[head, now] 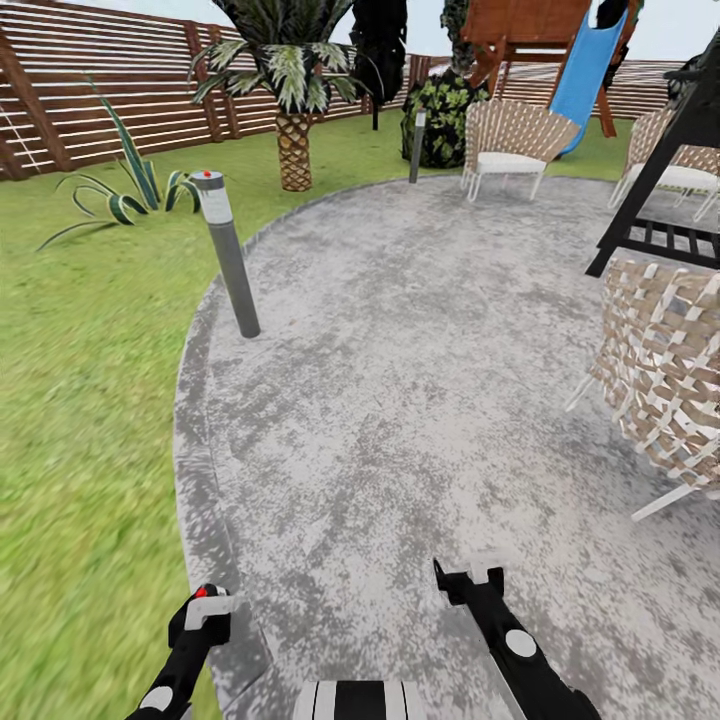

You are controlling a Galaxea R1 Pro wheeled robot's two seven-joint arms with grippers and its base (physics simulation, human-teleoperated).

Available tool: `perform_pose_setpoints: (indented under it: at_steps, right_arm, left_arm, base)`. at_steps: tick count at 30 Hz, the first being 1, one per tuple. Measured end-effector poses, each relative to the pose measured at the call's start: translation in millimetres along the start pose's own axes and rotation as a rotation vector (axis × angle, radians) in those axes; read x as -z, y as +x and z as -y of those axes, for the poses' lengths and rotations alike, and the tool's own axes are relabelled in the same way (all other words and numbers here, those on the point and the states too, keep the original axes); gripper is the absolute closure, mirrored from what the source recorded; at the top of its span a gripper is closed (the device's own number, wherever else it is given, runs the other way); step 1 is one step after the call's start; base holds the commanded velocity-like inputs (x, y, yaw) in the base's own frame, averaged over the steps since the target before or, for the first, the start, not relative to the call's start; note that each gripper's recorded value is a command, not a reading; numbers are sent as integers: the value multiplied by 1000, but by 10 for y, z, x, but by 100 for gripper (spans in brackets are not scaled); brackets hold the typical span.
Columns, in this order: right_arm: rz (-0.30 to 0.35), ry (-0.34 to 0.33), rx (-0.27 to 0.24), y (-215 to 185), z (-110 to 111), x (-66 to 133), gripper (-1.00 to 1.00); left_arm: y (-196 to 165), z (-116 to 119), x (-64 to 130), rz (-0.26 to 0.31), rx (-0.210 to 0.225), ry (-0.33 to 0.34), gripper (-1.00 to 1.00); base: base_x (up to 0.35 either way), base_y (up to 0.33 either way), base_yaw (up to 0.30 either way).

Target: In the garden, pick up the pesticide atomizer on the floor and spray pesticide onto both trees until each tree trunk is fully covered.

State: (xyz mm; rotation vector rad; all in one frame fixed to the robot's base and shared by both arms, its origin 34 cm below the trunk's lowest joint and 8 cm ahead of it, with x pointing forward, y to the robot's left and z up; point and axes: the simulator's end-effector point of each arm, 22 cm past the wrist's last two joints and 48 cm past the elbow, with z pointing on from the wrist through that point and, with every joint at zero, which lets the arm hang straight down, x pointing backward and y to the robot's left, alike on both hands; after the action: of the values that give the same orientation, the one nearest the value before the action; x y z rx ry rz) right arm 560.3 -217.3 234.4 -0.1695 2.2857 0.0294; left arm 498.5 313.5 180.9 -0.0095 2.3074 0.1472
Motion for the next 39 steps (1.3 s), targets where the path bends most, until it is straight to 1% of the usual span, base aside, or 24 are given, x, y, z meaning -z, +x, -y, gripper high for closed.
perform_pose_setpoints:
  at_steps: [2, 3, 4, 5, 6, 7, 11, 17, 23, 24, 29, 39]
  right_arm:
    - [36, 27, 17, 65, 145, 115, -100]
    - [43, 34, 19, 93, 168, 160, -100]
    - [52, 45, 20, 178, 201, 246, -100]
    - [58, 53, 21, 268, 219, 335, -100]
    - [66, 60, 20, 424, 226, 482, -100]
    - [67, 62, 19, 499, 224, 562, -100]
    - [62, 66, 18, 668, 217, 740, -100]
    - [36, 69, 19, 834, 213, 856, -100]
    - [36, 72, 18, 832, 216, 901, -100]
    - [15, 72, 16, 929, 208, 926, -100]
    - [7, 70, 15, 888, 199, 988, -100]
    - [16, 69, 10, 659, 192, 1097, -100]
  left_arm:
    - [70, -13, 68, -8, -2, -1, 100]
    - [78, -16, 89, -8, -2, -2, 100]
    - [121, -23, 129, -13, -1, -3, 100]
    - [161, -22, 168, -17, -2, -2, 100]
    - [253, -25, 238, -29, 0, -3, 100]
    - [302, -34, 282, -35, 1, -5, 100]
    - [395, -52, 402, -43, 3, -8, 100]
    - [424, -100, 526, -38, 8, -19, 100]
    - [324, -164, 570, -14, 10, -45, 100]
    - [310, -170, 578, -10, 9, -50, 100]
    - [181, -170, 624, -1, 10, -49, 100]
    - [-57, -194, 732, 5, 10, -49, 100]
  base:
    - [0, 0, 0]
    - [0, 0, 0]
    - [0, 0, 0]
    - [0, 0, 0]
    - [0, 0, 0]
    - [0, 0, 0]
    - [0, 0, 0]
    - [0, 0, 0]
    - [0, 0, 0]
    - [0, 0, 0]
    - [0, 0, 0]
    - [0, 0, 0]
